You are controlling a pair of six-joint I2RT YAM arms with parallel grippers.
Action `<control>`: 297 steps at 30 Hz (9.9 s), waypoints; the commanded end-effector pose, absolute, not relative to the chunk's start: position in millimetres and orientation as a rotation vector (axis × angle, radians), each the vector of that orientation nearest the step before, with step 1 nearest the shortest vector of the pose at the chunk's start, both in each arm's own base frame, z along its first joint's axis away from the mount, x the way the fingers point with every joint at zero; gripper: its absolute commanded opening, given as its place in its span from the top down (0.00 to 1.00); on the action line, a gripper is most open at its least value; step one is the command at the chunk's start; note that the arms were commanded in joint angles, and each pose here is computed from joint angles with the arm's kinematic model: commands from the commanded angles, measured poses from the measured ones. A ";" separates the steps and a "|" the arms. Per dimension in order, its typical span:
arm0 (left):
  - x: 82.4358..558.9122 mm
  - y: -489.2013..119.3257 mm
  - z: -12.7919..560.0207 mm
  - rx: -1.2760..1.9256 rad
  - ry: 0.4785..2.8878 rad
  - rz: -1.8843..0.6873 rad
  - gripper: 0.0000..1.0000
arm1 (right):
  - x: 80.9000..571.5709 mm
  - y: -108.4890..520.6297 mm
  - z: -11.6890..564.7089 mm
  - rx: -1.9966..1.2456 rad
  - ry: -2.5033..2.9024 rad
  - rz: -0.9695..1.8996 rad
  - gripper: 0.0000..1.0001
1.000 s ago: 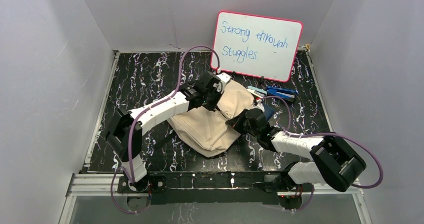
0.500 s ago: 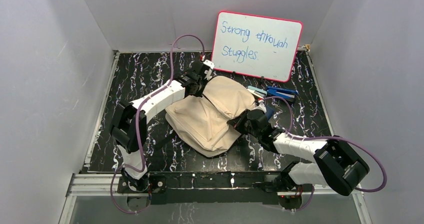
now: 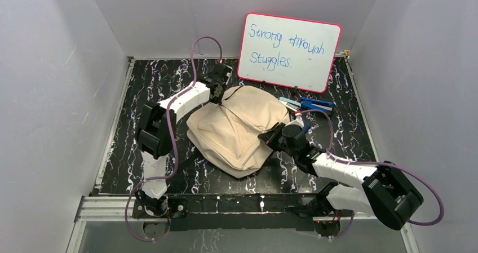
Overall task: Pack the student bag
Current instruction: Zip the student bag at the center of the board, then adjust the student bag at the center of the board.
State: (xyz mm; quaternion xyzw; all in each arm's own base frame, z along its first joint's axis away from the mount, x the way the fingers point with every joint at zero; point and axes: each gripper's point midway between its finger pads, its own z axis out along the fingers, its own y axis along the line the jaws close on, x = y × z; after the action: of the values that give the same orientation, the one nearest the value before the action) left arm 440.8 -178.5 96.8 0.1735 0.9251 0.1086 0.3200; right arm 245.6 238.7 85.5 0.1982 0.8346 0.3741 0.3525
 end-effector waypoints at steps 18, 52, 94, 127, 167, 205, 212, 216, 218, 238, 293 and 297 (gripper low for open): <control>383.0 -143.4 193.1 -0.077 2.325 -0.094 0.52 | 226.1 249.1 85.4 0.273 2.203 0.992 0.99; 289.7 -103.5 106.1 -0.618 2.418 -0.242 1.00 | 234.2 188.3 151.2 0.217 2.074 0.561 0.41; 286.7 -44.9 79.7 -0.751 2.521 -0.343 0.49 | 368.7 269.6 92.3 -0.230 2.372 0.940 0.32; 440.2 -31.8 127.6 -0.533 2.406 -0.251 0.63 | 210.5 258.3 116.3 -0.217 2.287 0.790 0.39; 245.6 -310.3 77.9 0.871 2.183 0.088 0.47 | 250.3 117.8 173.3 0.374 2.160 0.475 0.23; 239.8 -339.7 436.4 0.760 1.707 -0.386 1.00 | 238.8 106.2 173.4 0.472 2.080 0.509 0.23; 252.8 -281.4 484.4 0.566 1.616 -0.260 1.00 | 238.9 107.0 169.7 0.478 2.084 0.514 0.23; 295.4 -228.6 443.5 0.466 1.718 -0.037 1.00 | 238.5 110.8 165.0 0.477 2.096 0.532 0.23; 319.4 -203.5 417.3 0.428 1.789 0.037 1.00 | 238.7 113.1 163.1 0.474 2.103 0.543 0.23; 378.1 -54.9 225.5 0.156 2.222 0.778 1.00 | 239.6 122.0 153.1 0.436 2.143 0.567 0.23; 277.5 -88.2 68.2 -0.107 2.635 -0.083 0.38 | 269.2 262.3 91.6 0.066 2.351 0.920 0.98; 260.9 -99.9 63.4 -0.154 2.667 -0.195 0.39 | 294.1 271.1 96.8 -0.079 2.341 0.932 0.98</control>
State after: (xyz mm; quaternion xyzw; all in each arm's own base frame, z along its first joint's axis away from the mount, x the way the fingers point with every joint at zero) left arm 282.5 -85.0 64.4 -0.0351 0.9664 -0.0159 0.2541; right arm 258.6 266.3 83.2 0.0337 0.8934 0.3583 0.2688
